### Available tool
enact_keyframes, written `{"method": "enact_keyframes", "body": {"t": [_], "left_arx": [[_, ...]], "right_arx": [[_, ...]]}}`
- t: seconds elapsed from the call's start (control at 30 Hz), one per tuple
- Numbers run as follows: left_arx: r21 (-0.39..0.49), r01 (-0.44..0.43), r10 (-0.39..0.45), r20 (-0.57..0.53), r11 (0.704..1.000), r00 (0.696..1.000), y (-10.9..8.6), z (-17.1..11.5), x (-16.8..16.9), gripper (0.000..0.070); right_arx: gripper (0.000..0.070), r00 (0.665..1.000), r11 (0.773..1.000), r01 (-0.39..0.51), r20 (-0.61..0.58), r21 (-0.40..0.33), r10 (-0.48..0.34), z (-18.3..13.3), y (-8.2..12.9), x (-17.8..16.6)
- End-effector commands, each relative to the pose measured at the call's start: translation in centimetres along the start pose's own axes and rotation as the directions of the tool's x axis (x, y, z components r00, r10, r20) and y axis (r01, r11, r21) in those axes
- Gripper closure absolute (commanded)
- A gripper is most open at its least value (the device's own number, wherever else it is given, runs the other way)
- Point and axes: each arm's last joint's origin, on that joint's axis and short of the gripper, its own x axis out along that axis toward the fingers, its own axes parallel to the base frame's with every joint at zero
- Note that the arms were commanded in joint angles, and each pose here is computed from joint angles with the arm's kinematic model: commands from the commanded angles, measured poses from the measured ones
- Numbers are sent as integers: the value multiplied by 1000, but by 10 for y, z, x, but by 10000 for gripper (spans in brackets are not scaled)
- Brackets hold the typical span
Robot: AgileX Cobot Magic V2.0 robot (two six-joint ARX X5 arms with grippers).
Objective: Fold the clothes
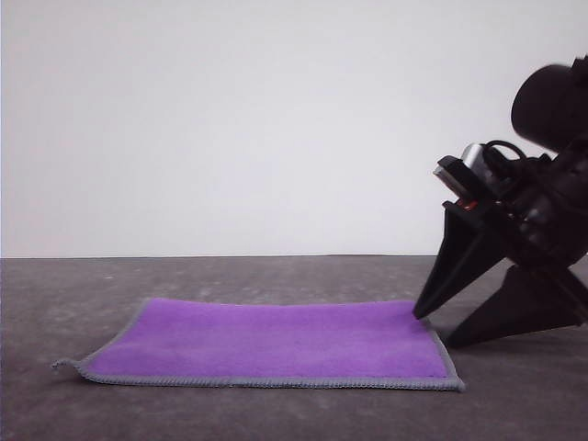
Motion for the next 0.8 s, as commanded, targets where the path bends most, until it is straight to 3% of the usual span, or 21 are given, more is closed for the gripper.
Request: {"method": "enact_keyframes", "body": {"t": [0.0, 0.3, 0.33, 0.43, 0.47, 0.63, 0.77], "left_arx": [[2, 5, -5, 9, 1000, 1000, -1, 2, 0, 387], [2, 5, -5, 9, 1000, 1000, -1, 2, 0, 387], [2, 5, -5, 9, 1000, 1000, -1, 2, 0, 387], [2, 5, -5, 9, 1000, 1000, -1, 2, 0, 387], [2, 5, -5, 9, 1000, 1000, -1, 2, 0, 387], [2, 5, -5, 8, 1000, 1000, -1, 2, 0, 387], [2, 4, -4, 2, 1000, 1000, -1, 1, 0, 387]], "right_arx": [[438, 1000, 1000, -19, -21, 5, 19, 0, -3, 7], [441, 996, 997, -68, -57, 21, 69, -1, -5, 27], [464, 996, 998, -64, -62, 22, 65, -2, -4, 28], [672, 997, 999, -43, -62, 29, 45, -3, -4, 29], [700, 997, 999, -42, -59, 32, 44, -3, -4, 29], [700, 998, 998, -56, -28, 27, 57, 2, -2, 22], [700, 991, 991, -131, -19, -5, 131, 6, 9, 12]]}}
